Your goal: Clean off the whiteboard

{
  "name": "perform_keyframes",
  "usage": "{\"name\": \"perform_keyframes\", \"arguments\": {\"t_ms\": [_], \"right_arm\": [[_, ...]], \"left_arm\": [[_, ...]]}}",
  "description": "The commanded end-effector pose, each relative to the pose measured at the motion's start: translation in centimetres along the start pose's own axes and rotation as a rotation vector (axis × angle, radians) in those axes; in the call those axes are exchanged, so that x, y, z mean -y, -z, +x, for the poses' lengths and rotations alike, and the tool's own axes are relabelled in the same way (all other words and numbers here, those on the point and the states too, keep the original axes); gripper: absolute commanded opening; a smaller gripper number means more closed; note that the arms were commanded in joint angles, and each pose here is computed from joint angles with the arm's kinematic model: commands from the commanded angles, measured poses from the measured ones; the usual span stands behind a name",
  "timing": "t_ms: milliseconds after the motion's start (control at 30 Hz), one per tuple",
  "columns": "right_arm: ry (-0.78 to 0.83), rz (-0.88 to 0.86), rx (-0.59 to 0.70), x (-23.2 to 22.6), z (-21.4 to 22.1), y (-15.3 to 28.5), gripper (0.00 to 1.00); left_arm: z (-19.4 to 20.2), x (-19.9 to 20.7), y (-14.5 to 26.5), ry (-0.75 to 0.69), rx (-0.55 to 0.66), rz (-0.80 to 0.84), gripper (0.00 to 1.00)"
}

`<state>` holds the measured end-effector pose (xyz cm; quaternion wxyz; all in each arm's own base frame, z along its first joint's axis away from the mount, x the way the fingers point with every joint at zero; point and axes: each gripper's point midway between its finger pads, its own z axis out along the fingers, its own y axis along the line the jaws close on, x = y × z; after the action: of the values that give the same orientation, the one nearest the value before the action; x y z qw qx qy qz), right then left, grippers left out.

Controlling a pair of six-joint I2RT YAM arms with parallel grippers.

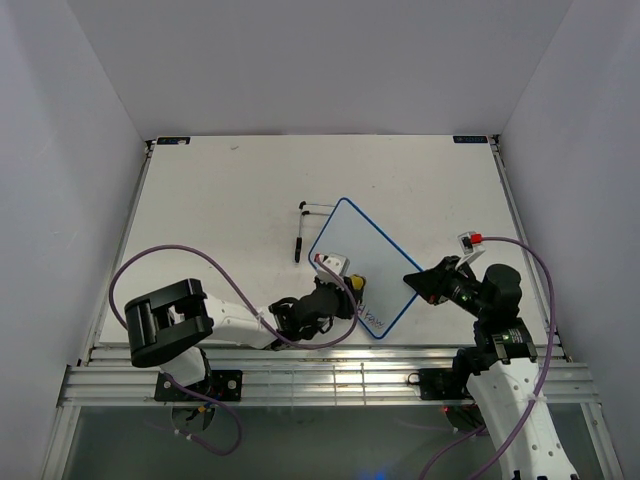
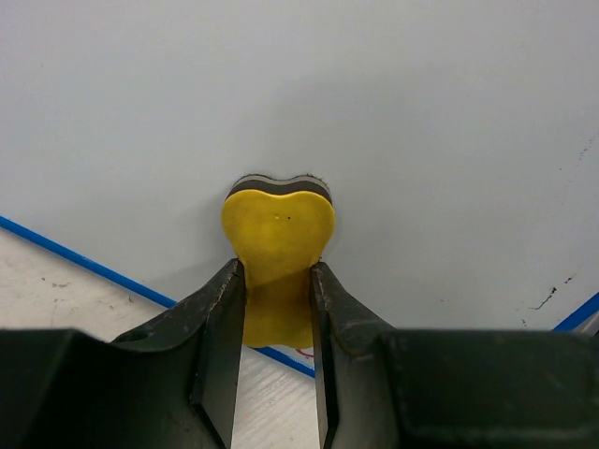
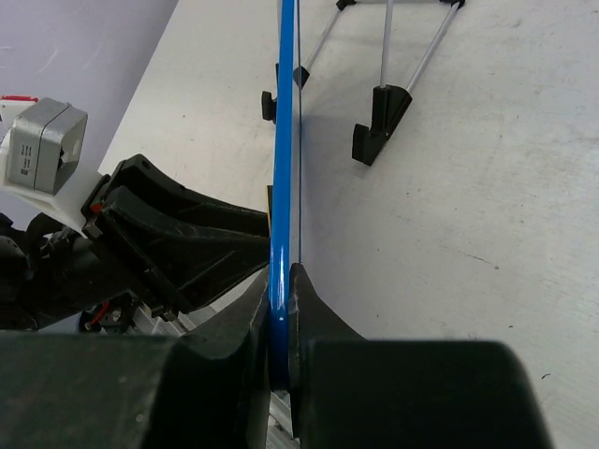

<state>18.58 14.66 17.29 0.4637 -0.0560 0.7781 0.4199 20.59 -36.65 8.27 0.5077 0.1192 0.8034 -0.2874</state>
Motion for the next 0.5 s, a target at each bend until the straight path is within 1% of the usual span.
{"name": "perform_keyframes", "arguments": {"t_ms": [0,133,333,467], "right_arm": [[-0.088,-0.207,-0.074,-4.6,0.8,0.9,0.08],[-0.154,-0.257,-0.070,-5.7,0.4,1.1,0.08],[-0.188,-0.225,-0.051,-5.7,-0.2,1.1,0.08],[-0.221,-0.218,-0.048,-5.7,-0.2,1.2,0.08]], "left_arm": [[1.2,-2.0,0.2,-0.024,-0.022,-0.034,0.00],[1.9,-1.3,0.7,-0.035,-0.006,0.032,0.00],[2.3,1.3,1.4,-0.091,0.023,0.103,0.00],[3.6,3.3,2.5,-0.111,0.005,0.163,0.00]]}}
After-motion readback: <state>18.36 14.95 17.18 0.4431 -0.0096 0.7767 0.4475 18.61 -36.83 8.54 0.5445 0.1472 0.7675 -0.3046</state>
